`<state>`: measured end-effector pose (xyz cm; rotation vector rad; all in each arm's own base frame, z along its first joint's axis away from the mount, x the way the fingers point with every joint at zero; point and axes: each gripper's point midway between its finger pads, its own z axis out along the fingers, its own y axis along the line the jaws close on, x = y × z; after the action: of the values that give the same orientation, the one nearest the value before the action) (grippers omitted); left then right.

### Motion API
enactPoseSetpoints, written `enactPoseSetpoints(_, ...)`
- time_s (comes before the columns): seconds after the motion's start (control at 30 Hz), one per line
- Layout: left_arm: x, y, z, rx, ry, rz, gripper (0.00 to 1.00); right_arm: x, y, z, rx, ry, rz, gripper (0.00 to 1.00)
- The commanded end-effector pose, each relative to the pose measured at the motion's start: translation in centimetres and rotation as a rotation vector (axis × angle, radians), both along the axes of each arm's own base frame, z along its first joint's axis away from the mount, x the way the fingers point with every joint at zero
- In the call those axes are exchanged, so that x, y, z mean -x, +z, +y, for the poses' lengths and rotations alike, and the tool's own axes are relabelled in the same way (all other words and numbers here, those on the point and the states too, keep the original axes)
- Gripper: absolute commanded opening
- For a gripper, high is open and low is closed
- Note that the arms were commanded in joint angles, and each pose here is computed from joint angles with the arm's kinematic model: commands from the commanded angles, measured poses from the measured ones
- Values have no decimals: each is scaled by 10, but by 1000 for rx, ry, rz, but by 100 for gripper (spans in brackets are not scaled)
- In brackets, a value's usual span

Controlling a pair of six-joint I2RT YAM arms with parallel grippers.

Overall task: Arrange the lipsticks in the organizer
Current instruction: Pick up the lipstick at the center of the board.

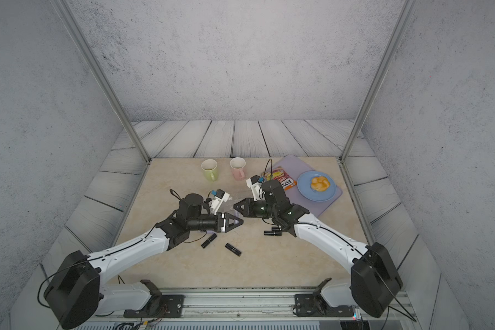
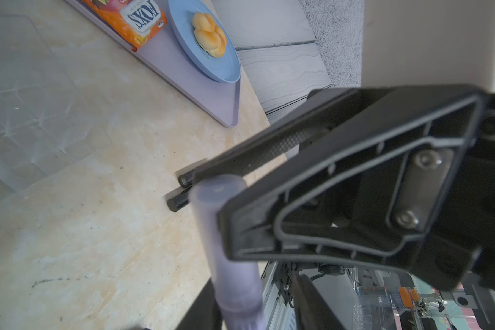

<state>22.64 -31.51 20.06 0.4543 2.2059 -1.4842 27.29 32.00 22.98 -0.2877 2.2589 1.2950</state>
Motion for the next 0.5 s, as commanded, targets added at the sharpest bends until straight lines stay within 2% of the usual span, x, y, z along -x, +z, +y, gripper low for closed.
enactPoseSetpoints(0.0,2,7,1,10,-20,-41,26,0,6,0,-28,-10,-5,15)
enactPoseSetpoints(0.07,1,6,3,-16,-18,-62,5,-1,6,0,-31,-14,1,16)
enactPoseSetpoints(0.1,0,4,5,-38,-12,-74,0,0,7,1,-33,-10,7,19)
enactPoseSetpoints(0.13,-2,4,8,-62,-3,-98,0,2,8,2,-29,-4,19,25)
enactPoseSetpoints(0.2,-4,4,16,-124,13,-163,0,7,10,1,-2,17,56,48)
enactPoseSetpoints(0.27,-9,5,26,-189,43,-235,0,12,14,-4,24,37,84,62)
enactPoseSetpoints(0.33,-13,10,35,-220,82,-301,0,21,18,-8,42,78,97,67)
enactPoseSetpoints(0.47,-15,13,39,-215,104,-345,0,41,15,-13,109,160,138,67)
